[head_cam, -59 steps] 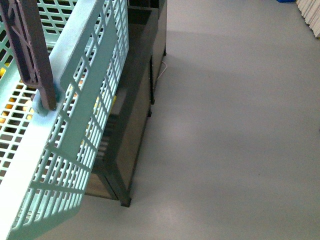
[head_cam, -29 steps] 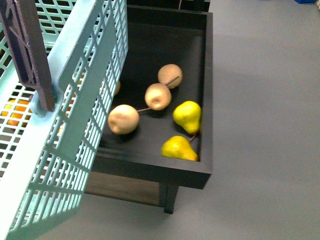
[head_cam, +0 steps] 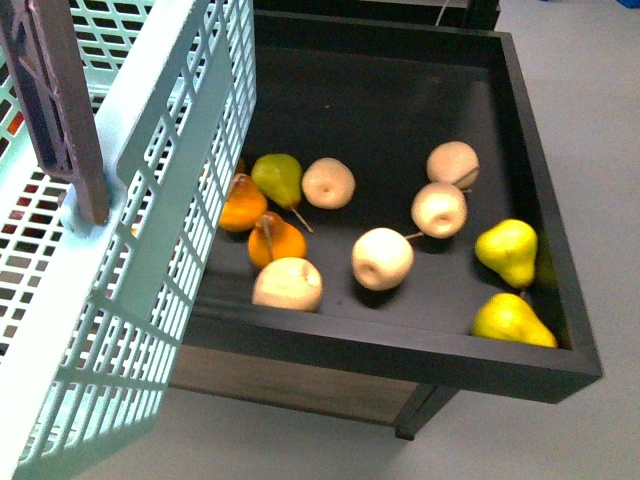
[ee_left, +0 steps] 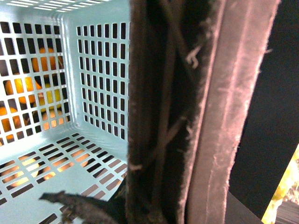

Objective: Pick mango and avocado into basket

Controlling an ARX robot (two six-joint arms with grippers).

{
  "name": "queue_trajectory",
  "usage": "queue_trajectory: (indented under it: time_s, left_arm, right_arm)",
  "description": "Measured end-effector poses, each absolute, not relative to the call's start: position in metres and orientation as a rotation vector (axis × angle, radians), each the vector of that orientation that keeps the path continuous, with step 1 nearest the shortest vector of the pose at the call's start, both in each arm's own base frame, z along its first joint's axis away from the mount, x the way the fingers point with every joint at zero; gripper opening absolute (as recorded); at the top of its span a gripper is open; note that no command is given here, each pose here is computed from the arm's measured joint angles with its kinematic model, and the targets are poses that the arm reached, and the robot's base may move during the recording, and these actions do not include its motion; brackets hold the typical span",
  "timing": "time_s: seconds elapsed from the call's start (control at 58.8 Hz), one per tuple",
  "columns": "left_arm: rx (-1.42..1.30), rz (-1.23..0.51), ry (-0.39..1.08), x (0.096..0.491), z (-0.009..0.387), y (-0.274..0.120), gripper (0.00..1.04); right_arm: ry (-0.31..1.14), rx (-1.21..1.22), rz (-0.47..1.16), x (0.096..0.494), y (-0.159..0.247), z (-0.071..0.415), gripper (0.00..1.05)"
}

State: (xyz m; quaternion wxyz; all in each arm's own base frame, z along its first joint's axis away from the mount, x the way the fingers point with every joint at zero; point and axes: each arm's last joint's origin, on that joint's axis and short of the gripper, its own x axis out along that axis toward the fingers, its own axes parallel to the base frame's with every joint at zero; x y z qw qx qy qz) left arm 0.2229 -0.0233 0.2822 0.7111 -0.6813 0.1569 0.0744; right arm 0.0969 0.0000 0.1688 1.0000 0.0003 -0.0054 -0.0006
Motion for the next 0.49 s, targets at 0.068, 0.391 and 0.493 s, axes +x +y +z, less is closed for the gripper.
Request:
queue_trajectory:
  time_s: [0.068,0.391,0.493]
  left_arm:
    - [-1.510,0.165,0.347,0.2227,0.2824,-0.0233,0.16]
    - [-1.510,0.166,0.347,0.2228,0.2823,-0.0233,0.16]
    - [-1.511,0.162,0.350,0.2228,0.2823,-0.0234,0.16]
  right_arm:
    - [-0.012,0.001,-0.003,0.0969,-0.0001,0.1688,0.96]
    - [-0.012,0.001,0.000,0.0969,0.0000,0.1689,0.96]
    - [-0.012,0.000,-0.001,0.0969,0.0000,0.1689,0.96]
